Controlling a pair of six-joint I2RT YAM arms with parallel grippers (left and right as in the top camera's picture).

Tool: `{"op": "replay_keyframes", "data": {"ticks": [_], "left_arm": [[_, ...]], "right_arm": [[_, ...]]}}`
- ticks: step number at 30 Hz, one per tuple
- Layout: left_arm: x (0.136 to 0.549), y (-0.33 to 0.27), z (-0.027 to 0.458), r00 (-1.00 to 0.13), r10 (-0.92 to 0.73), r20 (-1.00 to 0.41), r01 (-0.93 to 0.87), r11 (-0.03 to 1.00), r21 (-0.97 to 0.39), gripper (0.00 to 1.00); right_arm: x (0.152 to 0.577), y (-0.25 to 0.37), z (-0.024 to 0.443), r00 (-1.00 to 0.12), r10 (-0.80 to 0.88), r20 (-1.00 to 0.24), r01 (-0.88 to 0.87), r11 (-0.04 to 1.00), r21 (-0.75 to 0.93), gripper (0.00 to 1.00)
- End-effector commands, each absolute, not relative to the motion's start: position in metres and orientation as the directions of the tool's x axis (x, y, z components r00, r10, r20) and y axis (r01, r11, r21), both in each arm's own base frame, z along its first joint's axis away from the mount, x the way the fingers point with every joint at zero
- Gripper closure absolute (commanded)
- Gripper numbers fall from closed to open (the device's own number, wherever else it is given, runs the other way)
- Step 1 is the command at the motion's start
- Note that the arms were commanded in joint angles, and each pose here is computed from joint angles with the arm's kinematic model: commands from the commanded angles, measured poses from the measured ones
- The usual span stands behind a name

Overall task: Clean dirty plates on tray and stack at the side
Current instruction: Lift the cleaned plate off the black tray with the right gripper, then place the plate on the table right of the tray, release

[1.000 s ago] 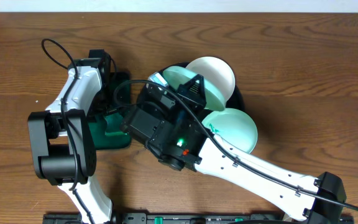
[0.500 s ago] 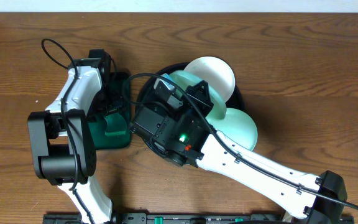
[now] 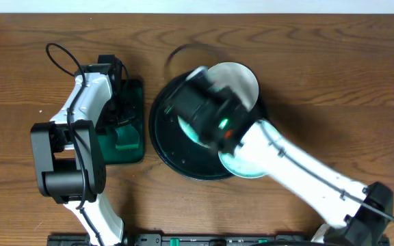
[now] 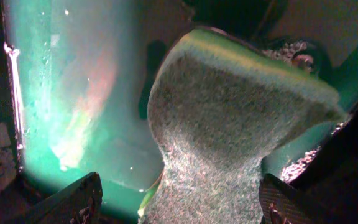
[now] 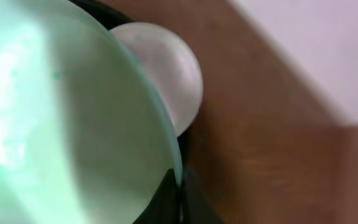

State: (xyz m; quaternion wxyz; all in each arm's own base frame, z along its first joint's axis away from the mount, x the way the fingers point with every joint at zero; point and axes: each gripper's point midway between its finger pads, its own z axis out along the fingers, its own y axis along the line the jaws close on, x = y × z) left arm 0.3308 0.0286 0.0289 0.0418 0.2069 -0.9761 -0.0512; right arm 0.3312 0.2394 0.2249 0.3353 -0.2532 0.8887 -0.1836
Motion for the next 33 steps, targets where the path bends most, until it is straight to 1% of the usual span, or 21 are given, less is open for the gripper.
{"op": "replay_keyframes", "data": {"ticks": [1, 5, 9, 12, 16, 19, 23, 28, 33], "left_arm": [[0.328, 0.030, 0.026, -0.909, -0.409, 0.077, -0.398, 0.909, 0.124, 0.19], [0.328, 0.030, 0.026, -0.909, -0.409, 0.077, -0.398, 0.909, 0.124, 0.19], [0.328, 0.030, 0.026, -0.909, -0.409, 0.077, -0.398, 0.909, 0.124, 0.19], [0.327, 0.030, 0.026, -0.909, -0.409, 0.077, -0.399, 0.909, 0.124, 0.19], [0.328, 0.030, 0.026, -0.909, -0.409, 0.076, -0.399, 0.909, 0.124, 0.19], [0.328, 0.030, 0.026, -0.909, -0.409, 0.076, -0.399, 0.909, 0.124, 0.19], [0.328, 0.030, 0.026, -0.909, -0.409, 0.076, -0.399, 0.909, 0.124, 0.19], [0.328, 0.030, 0.026, -0.909, -0.409, 0.077, -0.399, 0.909, 0.124, 0.19], [0.327, 0.030, 0.026, -0.909, -0.409, 0.080, -0.398, 0.909, 0.125, 0.19]], "right_arm": [[0.344, 0.226, 0.222, -0.793, -0.244, -0.559, -0.186, 0.969, -0.161, 0.99], [0.370, 0.188, 0.216, -0.849, -0.038, -0.528, -0.036, 0.999, -0.016, 0.99], [0.395, 0.136, 0.212, -0.871, 0.140, -0.470, 0.097, 0.989, 0.115, 0.99], [0.409, 0.083, 0.211, -0.855, 0.279, -0.438, 0.223, 0.959, 0.176, 0.99], [0.418, 0.008, 0.209, -0.800, 0.428, -0.422, 0.376, 0.904, 0.203, 0.99], [0.417, -0.040, 0.203, -0.767, 0.491, -0.413, 0.455, 0.870, 0.189, 0.99], [0.413, -0.091, 0.177, -0.757, 0.544, -0.361, 0.529, 0.835, 0.150, 0.99], [0.414, -0.119, 0.131, -0.779, 0.563, -0.277, 0.557, 0.823, 0.109, 0.99], [0.420, -0.129, 0.085, -0.786, 0.582, -0.208, 0.579, 0.811, 0.080, 0.99]]}}
